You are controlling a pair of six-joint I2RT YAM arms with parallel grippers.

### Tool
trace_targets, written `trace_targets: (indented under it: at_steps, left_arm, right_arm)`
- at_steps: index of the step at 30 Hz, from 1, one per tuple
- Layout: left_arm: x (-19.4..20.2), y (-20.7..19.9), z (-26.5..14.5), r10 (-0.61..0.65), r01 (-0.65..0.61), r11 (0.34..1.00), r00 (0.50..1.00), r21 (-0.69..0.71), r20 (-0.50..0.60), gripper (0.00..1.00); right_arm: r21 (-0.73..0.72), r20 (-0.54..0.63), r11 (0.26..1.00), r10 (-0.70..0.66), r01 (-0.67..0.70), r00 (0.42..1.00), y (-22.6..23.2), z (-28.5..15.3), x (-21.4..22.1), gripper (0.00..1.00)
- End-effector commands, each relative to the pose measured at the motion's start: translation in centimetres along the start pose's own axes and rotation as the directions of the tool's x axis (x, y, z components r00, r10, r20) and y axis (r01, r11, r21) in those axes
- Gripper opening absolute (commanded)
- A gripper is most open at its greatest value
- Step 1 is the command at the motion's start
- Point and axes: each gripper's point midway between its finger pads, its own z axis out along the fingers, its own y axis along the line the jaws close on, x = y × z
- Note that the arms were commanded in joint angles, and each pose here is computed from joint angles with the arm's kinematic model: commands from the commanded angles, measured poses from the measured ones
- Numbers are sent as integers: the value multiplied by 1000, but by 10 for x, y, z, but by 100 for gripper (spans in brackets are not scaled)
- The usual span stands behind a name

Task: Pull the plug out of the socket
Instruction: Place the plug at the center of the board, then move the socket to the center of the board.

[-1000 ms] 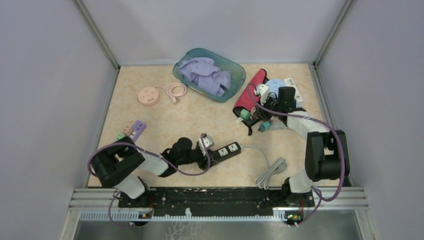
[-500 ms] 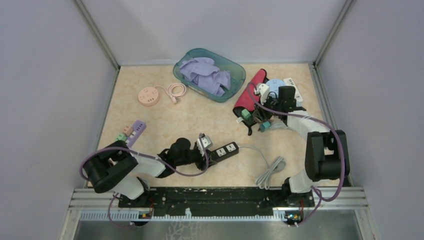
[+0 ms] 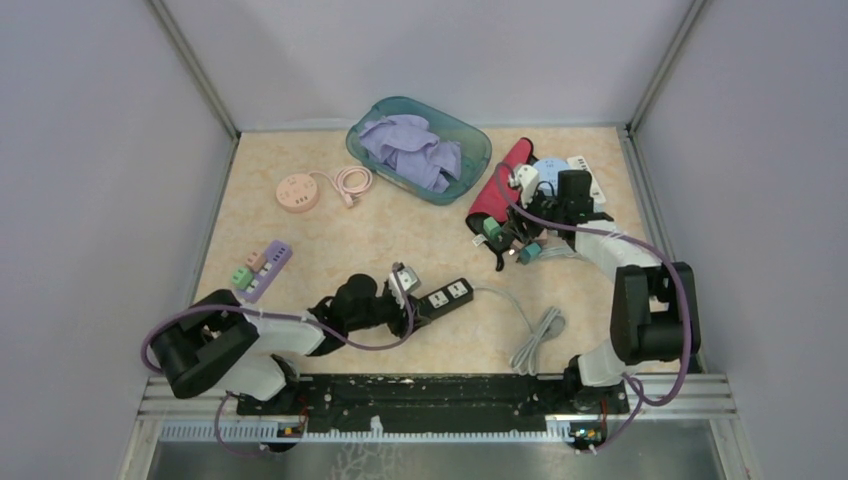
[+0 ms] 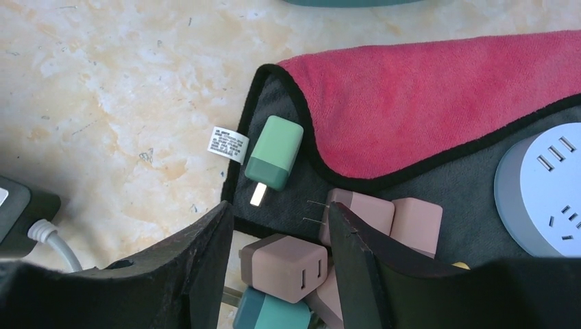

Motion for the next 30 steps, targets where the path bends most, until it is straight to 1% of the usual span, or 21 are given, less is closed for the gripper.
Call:
trace_targets:
  at_steps: [1, 6, 12, 17, 21, 23, 25, 27, 30]
  left_arm:
    - [-19, 14, -4, -53, 57, 996, 997, -69, 55, 0]
    - [-26, 29, -11, -144, 151, 983, 987, -109, 68, 0]
    - [-32, 47, -29, -249, 264, 955, 962, -137, 116, 0]
    - [-33, 75, -52, -342, 378, 896, 922, -233, 181, 0]
    - [-34, 100, -74, -364, 434, 834, 897, -341, 250, 0]
    - [-33, 115, -85, -370, 458, 793, 886, -402, 280, 0]
    - [-31, 132, -96, -382, 494, 733, 868, -468, 318, 0]
    - [-24, 153, -110, -399, 540, 638, 842, -549, 364, 0]
    - [-19, 177, -128, -405, 597, 517, 802, -613, 439, 0]
  right_arm:
    - [19, 104, 999, -53, 51, 993, -7, -14, -39, 54]
    - [0, 140, 998, -66, 67, 988, -1, -18, -49, 54]
    - [-19, 200, 996, -82, 87, 976, 8, -28, -66, 54]
    - [-46, 243, 994, -84, 98, 966, 17, -36, -79, 54]
    - [-93, 288, 991, -71, 101, 955, 30, -47, -96, 54]
    - [-135, 305, 985, -59, 105, 950, 42, -54, -105, 55]
    - [-183, 316, 977, -49, 112, 947, 57, -60, -114, 55]
    - [-230, 334, 966, -33, 115, 942, 71, -69, -124, 55]
    - [-287, 381, 952, 10, 107, 925, 90, -80, -140, 55]
